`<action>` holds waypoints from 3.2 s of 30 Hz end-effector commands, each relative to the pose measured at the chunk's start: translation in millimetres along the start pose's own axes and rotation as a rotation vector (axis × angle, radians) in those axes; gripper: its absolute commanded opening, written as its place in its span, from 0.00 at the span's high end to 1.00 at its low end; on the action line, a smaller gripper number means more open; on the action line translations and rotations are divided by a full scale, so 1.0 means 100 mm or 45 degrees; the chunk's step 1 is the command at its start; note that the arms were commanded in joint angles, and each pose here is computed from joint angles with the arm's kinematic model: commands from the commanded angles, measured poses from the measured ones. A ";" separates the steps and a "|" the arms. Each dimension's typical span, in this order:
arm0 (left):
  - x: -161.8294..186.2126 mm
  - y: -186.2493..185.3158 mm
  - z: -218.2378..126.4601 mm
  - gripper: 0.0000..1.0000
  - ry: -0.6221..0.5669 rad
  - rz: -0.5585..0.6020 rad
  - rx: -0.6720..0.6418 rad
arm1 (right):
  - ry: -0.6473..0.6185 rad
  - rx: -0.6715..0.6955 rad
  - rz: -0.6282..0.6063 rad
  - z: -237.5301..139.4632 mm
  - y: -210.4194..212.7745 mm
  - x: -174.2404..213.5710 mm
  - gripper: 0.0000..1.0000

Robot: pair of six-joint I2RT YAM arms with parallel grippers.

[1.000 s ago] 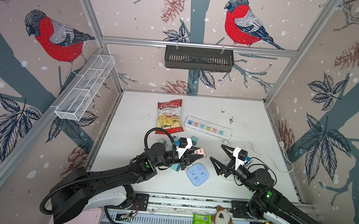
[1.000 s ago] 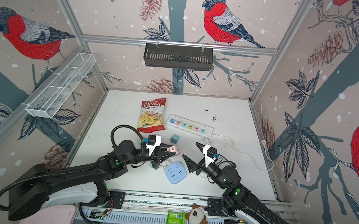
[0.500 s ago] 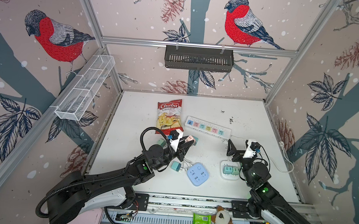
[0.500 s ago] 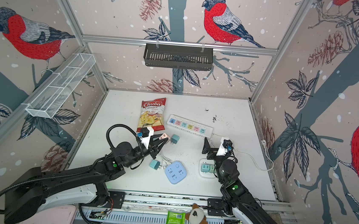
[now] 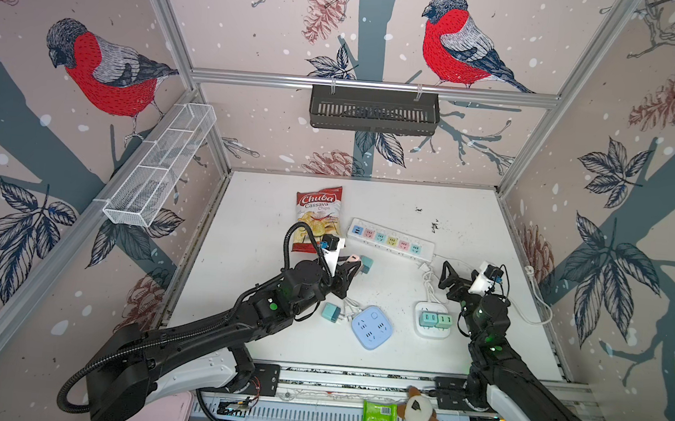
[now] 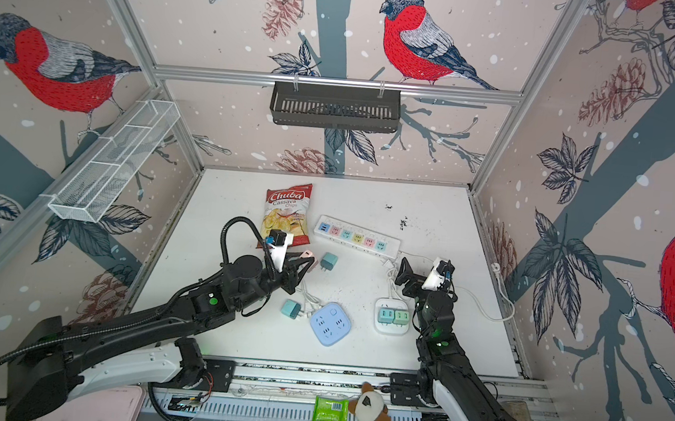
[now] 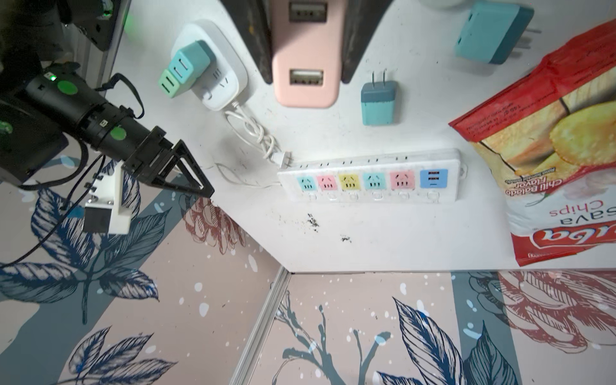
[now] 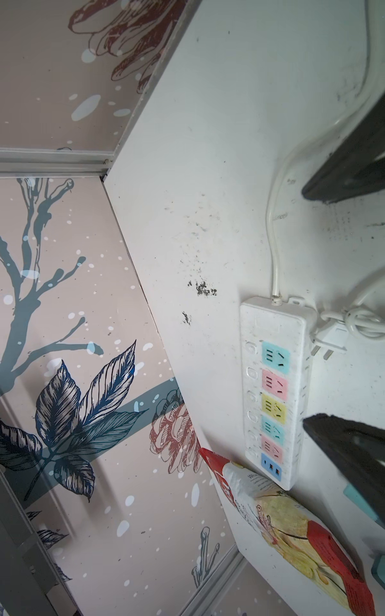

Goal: Insert the plug
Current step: 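Carry the pink charger with the left gripper toward the light-blue socket cube, then lower the pink charger with the left gripper into the light-blue socket cube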

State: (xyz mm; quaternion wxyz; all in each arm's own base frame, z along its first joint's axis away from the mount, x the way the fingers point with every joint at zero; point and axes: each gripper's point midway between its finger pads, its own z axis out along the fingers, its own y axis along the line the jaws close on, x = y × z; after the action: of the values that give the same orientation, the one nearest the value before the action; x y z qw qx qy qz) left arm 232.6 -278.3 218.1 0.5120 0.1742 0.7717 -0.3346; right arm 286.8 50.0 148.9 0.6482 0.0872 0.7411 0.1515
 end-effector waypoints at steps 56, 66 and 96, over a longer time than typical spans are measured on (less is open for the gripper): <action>1.39 -0.77 0.38 1.00 0.245 0.057 0.085 | 0.030 -0.080 -0.132 0.08 0.35 0.03 0.00; 1.48 -0.74 0.42 1.00 0.246 0.088 0.083 | 0.047 -0.080 -0.146 0.10 0.37 0.06 0.00; 1.57 -0.77 0.36 1.00 0.101 0.277 -0.034 | 0.073 -0.082 -0.169 0.14 0.41 0.09 0.00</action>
State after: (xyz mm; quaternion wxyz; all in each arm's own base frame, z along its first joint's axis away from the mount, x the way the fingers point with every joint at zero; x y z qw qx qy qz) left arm 138.4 -375.8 87.6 0.5002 0.2819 0.7733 -0.2690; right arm 294.7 92.6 146.9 0.6308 0.0111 0.7642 0.1341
